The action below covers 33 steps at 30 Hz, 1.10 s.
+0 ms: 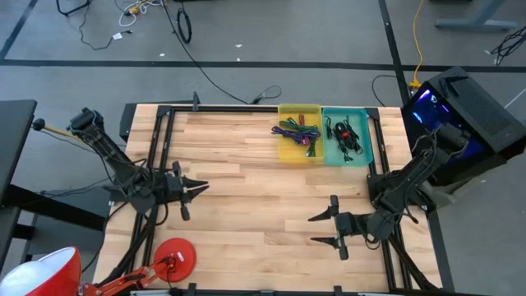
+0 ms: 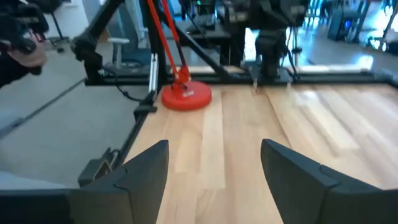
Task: Pick & Place USB Port
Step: Return to Home Position
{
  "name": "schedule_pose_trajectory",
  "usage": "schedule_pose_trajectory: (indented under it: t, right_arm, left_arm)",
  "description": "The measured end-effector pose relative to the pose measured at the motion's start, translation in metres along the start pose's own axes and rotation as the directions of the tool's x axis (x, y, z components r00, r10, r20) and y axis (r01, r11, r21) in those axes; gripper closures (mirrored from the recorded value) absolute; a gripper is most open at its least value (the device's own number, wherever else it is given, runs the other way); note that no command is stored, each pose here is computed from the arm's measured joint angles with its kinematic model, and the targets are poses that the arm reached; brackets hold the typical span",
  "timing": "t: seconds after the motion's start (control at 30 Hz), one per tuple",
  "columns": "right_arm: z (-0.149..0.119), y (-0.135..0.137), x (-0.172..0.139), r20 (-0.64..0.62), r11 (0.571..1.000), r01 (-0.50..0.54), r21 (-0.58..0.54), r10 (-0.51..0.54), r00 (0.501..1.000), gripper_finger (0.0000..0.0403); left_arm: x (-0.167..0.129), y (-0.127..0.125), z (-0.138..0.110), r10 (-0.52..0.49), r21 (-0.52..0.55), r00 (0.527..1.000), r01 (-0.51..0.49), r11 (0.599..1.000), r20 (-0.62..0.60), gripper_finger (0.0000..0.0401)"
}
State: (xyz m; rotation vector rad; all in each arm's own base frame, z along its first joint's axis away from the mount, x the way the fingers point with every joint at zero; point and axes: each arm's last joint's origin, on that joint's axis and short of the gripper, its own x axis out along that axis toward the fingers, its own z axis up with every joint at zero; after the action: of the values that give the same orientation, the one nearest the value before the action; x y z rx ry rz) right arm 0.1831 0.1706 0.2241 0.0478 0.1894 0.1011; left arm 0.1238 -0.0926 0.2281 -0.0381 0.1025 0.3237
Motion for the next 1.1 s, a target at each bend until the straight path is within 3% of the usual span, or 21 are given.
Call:
schedule_pose_trajectory:
  t: [0.3, 0.4, 0.7, 0.9, 1.03, 1.1]
  right_arm:
    - [0.003, -0.003, 0.004, 0.025, 0.997, -0.078, -0.011, 0.078, 0.997, 0.0146]
    - [-0.011, -0.011, 0.004, 0.021, 0.994, -0.111, 0.005, 0.111, 0.994, 0.0146]
    - [-0.059, -0.052, -0.023, 0.185, 0.990, -0.056, 0.133, 0.031, 0.982, 0.0146]
    - [-0.079, -0.073, -0.044, 0.240, 0.977, -0.014, 0.214, -0.039, 0.970, 0.0146]
    - [-0.075, -0.075, -0.045, 0.272, 0.981, 0.066, 0.180, -0.114, 0.955, 0.0146]
    - [-0.075, -0.077, -0.045, 0.270, 0.972, 0.092, 0.218, -0.151, 0.951, 0.0146]
  left_arm:
    - [0.001, 0.003, -0.009, 0.026, 0.044, 0.999, -0.024, 0.999, -0.046, 0.0346]
    - [0.000, 0.005, -0.012, 0.029, 0.039, 0.997, -0.027, 0.999, -0.066, 0.0346]
    - [-0.002, 0.009, -0.024, 0.048, -0.058, 0.991, -0.055, 0.997, -0.125, 0.0346]
    - [-0.002, 0.009, -0.024, 0.054, 0.061, 0.991, -0.046, 0.997, -0.124, 0.0346]
    - [-0.002, 0.009, -0.024, 0.020, 0.156, 0.989, 0.003, 0.988, -0.146, 0.0346]
    - [-0.001, 0.009, -0.025, 0.013, 0.177, 0.988, 0.015, 0.984, -0.154, 0.0346]
